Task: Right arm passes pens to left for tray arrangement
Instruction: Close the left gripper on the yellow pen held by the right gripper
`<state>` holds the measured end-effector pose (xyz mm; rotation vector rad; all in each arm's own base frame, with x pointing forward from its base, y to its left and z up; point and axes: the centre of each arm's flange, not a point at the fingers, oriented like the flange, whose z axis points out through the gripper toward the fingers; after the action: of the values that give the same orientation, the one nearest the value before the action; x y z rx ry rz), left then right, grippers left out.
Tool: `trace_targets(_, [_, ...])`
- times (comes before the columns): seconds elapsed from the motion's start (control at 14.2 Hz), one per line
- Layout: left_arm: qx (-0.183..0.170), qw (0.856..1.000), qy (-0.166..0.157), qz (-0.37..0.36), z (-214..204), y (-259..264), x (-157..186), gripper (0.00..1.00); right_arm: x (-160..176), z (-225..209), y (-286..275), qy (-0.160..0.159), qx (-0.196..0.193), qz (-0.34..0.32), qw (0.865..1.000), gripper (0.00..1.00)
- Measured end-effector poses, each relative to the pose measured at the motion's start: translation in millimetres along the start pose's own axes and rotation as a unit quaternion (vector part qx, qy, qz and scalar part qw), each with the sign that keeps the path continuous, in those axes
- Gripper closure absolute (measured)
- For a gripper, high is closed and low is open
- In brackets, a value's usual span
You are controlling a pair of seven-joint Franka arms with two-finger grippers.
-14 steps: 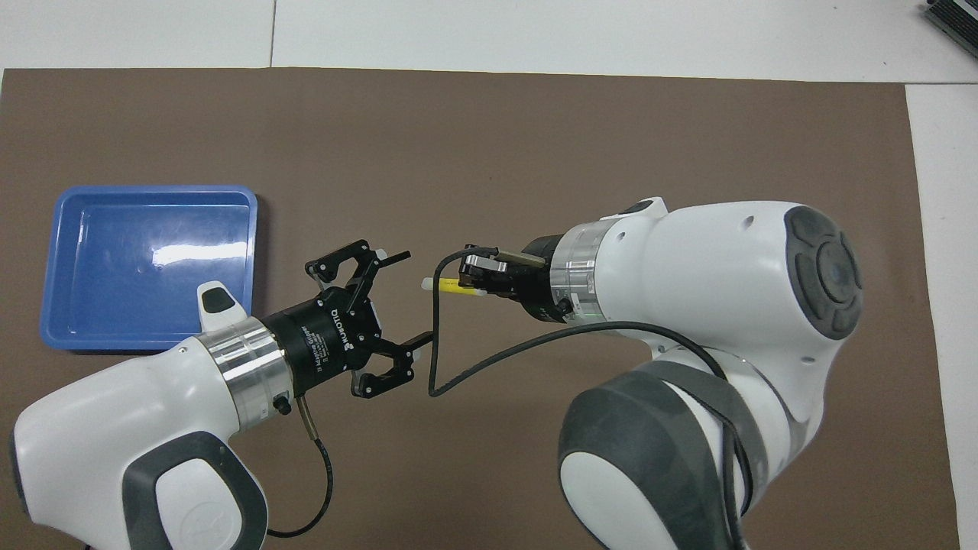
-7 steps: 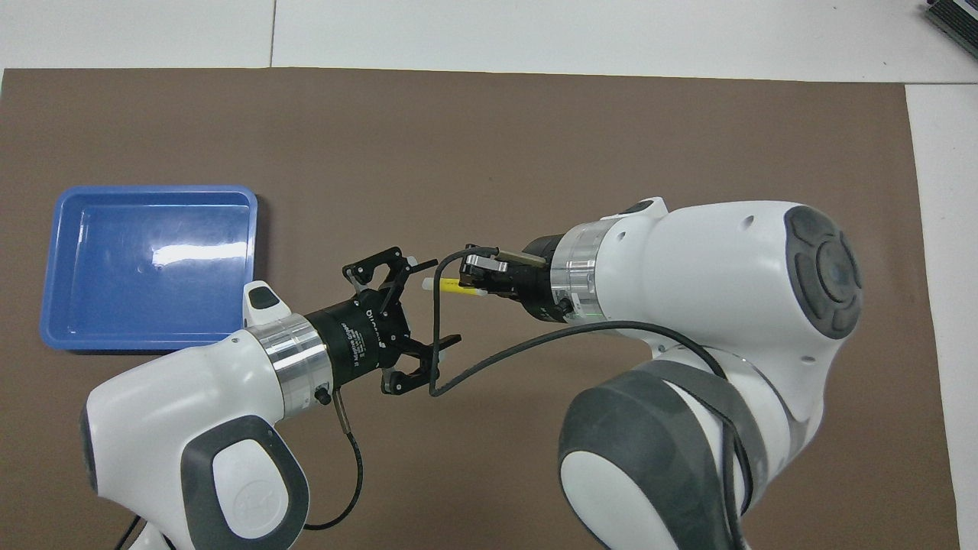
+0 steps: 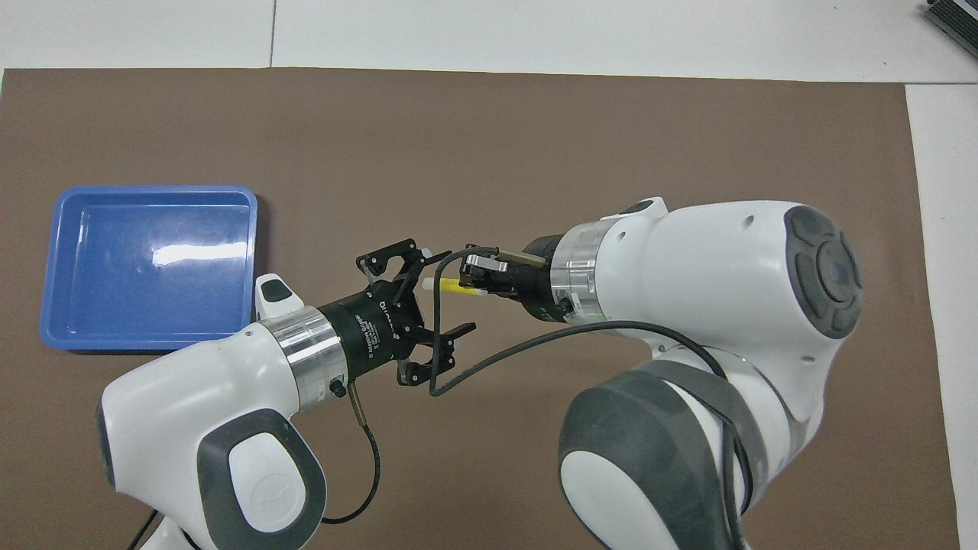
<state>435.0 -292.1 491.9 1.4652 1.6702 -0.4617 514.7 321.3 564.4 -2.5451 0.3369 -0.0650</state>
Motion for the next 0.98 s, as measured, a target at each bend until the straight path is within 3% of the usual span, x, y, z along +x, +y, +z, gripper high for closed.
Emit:
trace_targets(0.14, [0.0,1.0,0.001,0.0,1.1,0.7,0.3,0.1,0.4,-0.2,0.3,0.0,0.0,0.0,1.0,0.83])
trace_targets(0.21, [0.0,1.0,0.001,-0.001,1.2,0.8,0.4,0.18,0.6,-0.3,0.5,0.0,0.0,0.001,1.0,0.83])
trace_targets(0.42, [-0.001,1.0,0.0,0.0,1.1,1.0,-0.1,0.2,0.7,-0.4,0.6,0.0,0.0,0.001,1.0,0.83])
trace_targets(0.56, [-0.001,1.0,0.0,0.0,0.9,1.2,-0.6,0.39,0.7,-0.4,0.5,0.0,0.0,0.001,1.0,0.83])
trace_targets(0.63, [-0.001,1.0,-0.001,0.0,0.7,1.4,-1.0,0.39,0.7,-0.4,0.6,0.0,0.0,0.001,1.0,0.83])
trace_targets(0.7, [-0.001,1.0,-0.001,0.0,0.7,1.5,-1.3,0.47,0.7,-0.4,0.6,0.0,0.0,0.001,1.0,0.83])
trace_targets(0.91, [-0.001,1.0,-0.001,0.005,0.0,2.9,-1.0,0.81,1.4,-0.1,1.5,0.0,-0.001,0.001,1.0,0.83])
trace_targets(0.98, [-0.001,1.0,-0.001,0.006,0.5,2.7,-1.4,0.82,2.2,-0.3,2.3,0.0,-0.001,0.003,1.0,0.83])
